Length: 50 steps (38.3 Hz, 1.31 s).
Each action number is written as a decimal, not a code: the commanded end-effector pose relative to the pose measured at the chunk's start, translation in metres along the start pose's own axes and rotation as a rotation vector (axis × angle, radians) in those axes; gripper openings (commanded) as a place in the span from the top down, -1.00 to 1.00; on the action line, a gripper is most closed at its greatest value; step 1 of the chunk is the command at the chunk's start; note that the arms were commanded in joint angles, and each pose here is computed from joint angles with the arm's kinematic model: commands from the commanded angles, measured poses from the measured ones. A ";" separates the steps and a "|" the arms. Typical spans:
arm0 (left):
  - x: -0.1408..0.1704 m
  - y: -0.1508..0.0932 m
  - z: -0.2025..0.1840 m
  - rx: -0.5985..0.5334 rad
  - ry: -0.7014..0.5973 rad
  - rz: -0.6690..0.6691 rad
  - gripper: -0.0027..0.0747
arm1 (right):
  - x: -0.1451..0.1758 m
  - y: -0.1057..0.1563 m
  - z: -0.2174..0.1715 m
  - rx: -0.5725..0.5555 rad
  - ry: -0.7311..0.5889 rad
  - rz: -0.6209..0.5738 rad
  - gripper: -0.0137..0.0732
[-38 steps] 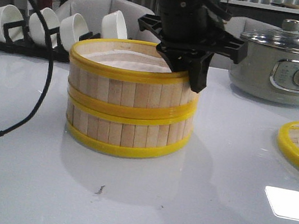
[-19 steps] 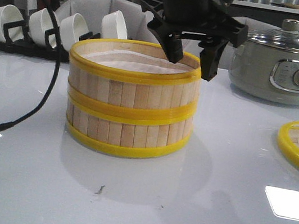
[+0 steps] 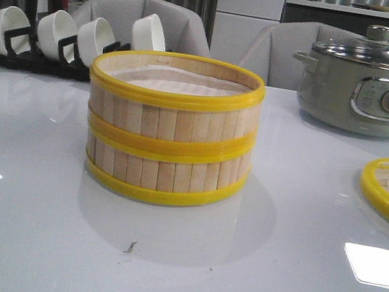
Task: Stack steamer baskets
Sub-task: 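Open the left gripper and raise it away from the stack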
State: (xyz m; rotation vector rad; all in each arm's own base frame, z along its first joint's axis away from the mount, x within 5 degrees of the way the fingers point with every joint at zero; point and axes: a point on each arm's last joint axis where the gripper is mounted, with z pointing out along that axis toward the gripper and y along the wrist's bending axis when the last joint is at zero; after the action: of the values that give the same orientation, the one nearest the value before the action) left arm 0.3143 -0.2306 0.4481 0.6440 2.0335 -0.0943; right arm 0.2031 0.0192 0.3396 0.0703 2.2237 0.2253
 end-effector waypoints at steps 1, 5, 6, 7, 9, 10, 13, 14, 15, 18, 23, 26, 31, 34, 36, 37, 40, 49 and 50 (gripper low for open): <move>-0.023 0.048 -0.072 -0.093 -0.217 -0.100 0.71 | -0.017 0.003 -0.010 -0.008 -0.112 -0.014 -0.17; -0.021 0.085 -0.112 -0.163 -0.276 -0.179 0.71 | -0.017 0.003 -0.010 -0.008 -0.112 -0.014 -0.17; -0.018 0.093 -0.119 -0.183 -0.284 -0.196 0.71 | -0.017 0.003 -0.010 -0.008 -0.112 -0.014 -0.17; -0.016 0.098 -0.128 -0.195 -0.296 -0.209 0.71 | -0.017 0.003 -0.010 -0.008 -0.112 -0.014 -0.17; -0.010 0.110 -0.144 -0.230 -0.308 -0.235 0.71 | -0.017 0.003 -0.010 -0.008 -0.112 -0.014 -0.17; -0.006 0.113 -0.151 -0.240 -0.310 -0.245 0.71 | -0.017 0.003 -0.010 -0.008 -0.112 -0.014 -0.17; 0.009 0.122 -0.168 -0.276 -0.310 -0.265 0.71 | -0.017 0.003 -0.010 -0.008 -0.112 -0.014 -0.17; 0.015 0.122 -0.173 -0.282 -0.309 -0.266 0.71 | -0.017 0.003 -0.010 -0.008 -0.112 -0.014 -0.17; 0.019 0.122 -0.176 -0.288 -0.310 -0.267 0.71 | -0.017 0.003 -0.010 -0.008 -0.112 -0.014 -0.17; 0.039 0.118 -0.186 -0.287 -0.311 -0.260 0.71 | -0.017 0.003 -0.010 -0.008 -0.112 -0.014 -0.17; 0.079 0.106 -0.197 -0.266 -0.318 -0.299 0.71 | -0.017 0.003 -0.010 -0.008 -0.112 -0.014 -0.17; 0.107 0.097 -0.200 -0.248 -0.339 -0.320 0.71 | -0.017 0.003 -0.010 -0.008 -0.112 -0.014 -0.17; 0.158 0.081 -0.206 -0.217 -0.391 -0.343 0.71 | -0.017 0.003 -0.010 -0.009 -0.111 -0.013 -0.17; 0.182 0.073 -0.207 -0.200 -0.405 -0.350 0.71 | -0.017 0.003 -0.010 -0.009 -0.110 -0.013 -0.17; 0.199 0.068 -0.206 -0.189 -0.397 -0.359 0.71 | -0.017 0.003 -0.010 -0.009 -0.110 -0.013 -0.17; 0.205 0.066 -0.208 -0.187 -0.404 -0.361 0.71 | -0.017 0.003 -0.010 -0.009 -0.111 -0.013 -0.17; 0.222 0.062 -0.207 -0.184 -0.394 -0.362 0.71 | -0.017 0.003 -0.010 -0.009 -0.113 -0.013 -0.17; 0.235 0.058 -0.209 -0.183 -0.402 -0.363 0.71 | -0.017 0.003 -0.010 -0.009 -0.113 -0.013 -0.17; 0.235 0.058 -0.209 -0.183 -0.402 -0.363 0.71 | -0.017 0.003 -0.010 -0.009 -0.113 -0.013 -0.17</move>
State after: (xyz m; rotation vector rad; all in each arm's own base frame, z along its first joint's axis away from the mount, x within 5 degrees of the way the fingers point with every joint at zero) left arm 0.0847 -0.0174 0.3607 0.1237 1.8333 -0.1930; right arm 0.2031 0.0192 0.3396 0.0703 2.2237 0.2253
